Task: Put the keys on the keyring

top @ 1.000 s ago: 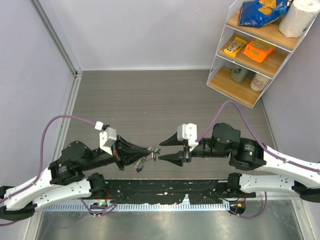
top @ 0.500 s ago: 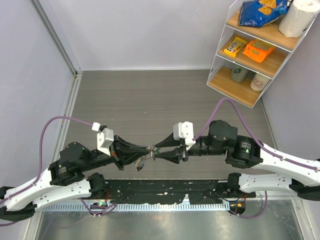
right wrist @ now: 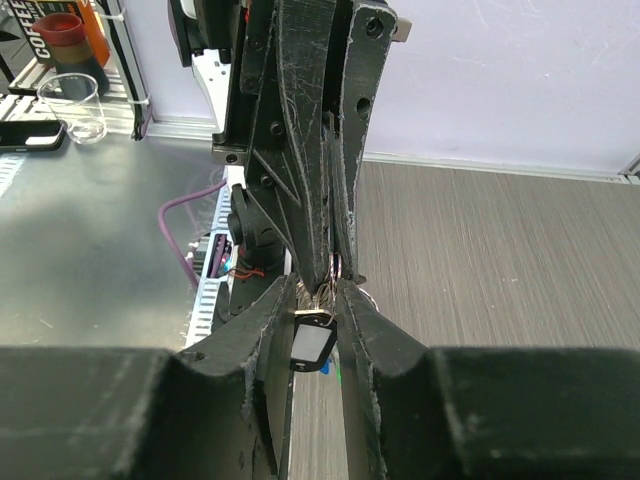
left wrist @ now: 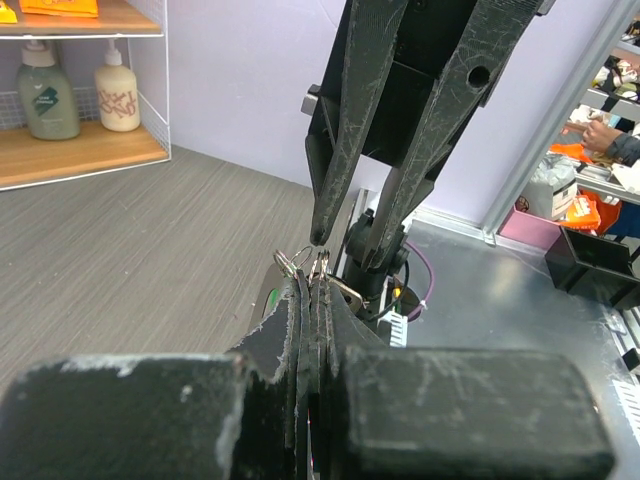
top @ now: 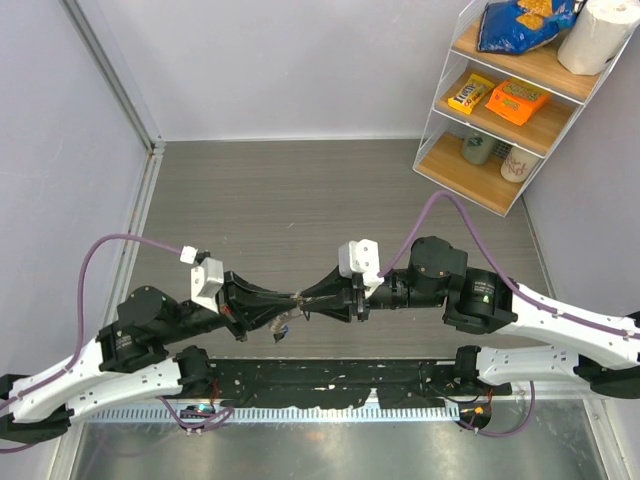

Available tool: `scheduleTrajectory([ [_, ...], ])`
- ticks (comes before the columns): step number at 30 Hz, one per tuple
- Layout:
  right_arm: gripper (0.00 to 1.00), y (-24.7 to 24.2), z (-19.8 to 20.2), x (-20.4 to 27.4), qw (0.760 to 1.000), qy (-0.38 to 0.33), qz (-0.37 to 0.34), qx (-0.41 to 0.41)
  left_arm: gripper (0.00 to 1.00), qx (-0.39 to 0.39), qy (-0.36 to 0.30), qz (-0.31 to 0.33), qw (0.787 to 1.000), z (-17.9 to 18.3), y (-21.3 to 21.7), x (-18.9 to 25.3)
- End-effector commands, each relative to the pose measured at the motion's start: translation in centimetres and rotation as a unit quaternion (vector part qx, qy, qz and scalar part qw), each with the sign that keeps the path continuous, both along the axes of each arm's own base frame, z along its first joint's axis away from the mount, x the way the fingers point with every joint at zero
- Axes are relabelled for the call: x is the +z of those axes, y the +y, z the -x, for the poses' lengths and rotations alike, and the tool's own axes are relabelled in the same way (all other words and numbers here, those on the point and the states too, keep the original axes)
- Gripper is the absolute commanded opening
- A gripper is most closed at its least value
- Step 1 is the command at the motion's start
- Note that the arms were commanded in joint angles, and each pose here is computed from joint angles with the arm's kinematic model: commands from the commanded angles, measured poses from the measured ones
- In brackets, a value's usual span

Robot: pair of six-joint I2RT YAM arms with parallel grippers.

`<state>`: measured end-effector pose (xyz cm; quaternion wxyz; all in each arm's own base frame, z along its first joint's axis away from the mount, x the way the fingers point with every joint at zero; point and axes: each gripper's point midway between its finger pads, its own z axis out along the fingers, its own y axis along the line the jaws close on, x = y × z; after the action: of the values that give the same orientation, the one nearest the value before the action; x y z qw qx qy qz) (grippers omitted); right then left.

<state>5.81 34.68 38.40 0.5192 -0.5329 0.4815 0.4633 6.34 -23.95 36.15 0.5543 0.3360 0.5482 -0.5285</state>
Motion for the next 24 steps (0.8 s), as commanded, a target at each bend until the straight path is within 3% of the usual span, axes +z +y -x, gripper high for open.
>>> scheduleTrajectory([
  [1,0.29,0.13,0.45,3.09,0.999,-0.005,-0.043,0.009,0.00,0.000,-0.034,0.060,0.998,0.39,0.83,3.28],
  [15,0.28,0.81,0.53,2.98,0.999,0.002,-0.043,0.016,0.00,-0.003,-0.038,0.069,0.997,0.57,1.01,3.61],
  [19,0.19,0.99,0.70,2.95,0.999,0.002,-0.042,0.020,0.00,-0.003,-0.037,0.068,0.997,0.56,0.95,3.47],
  [22,0.05,1.04,0.72,2.72,0.999,0.002,-0.035,0.021,0.00,-0.001,-0.039,0.071,0.997,0.53,1.13,3.61],
  [24,0.05,1.03,0.76,2.48,0.999,0.003,-0.033,0.021,0.00,-0.001,-0.040,0.073,0.997,0.59,1.20,3.75],
])
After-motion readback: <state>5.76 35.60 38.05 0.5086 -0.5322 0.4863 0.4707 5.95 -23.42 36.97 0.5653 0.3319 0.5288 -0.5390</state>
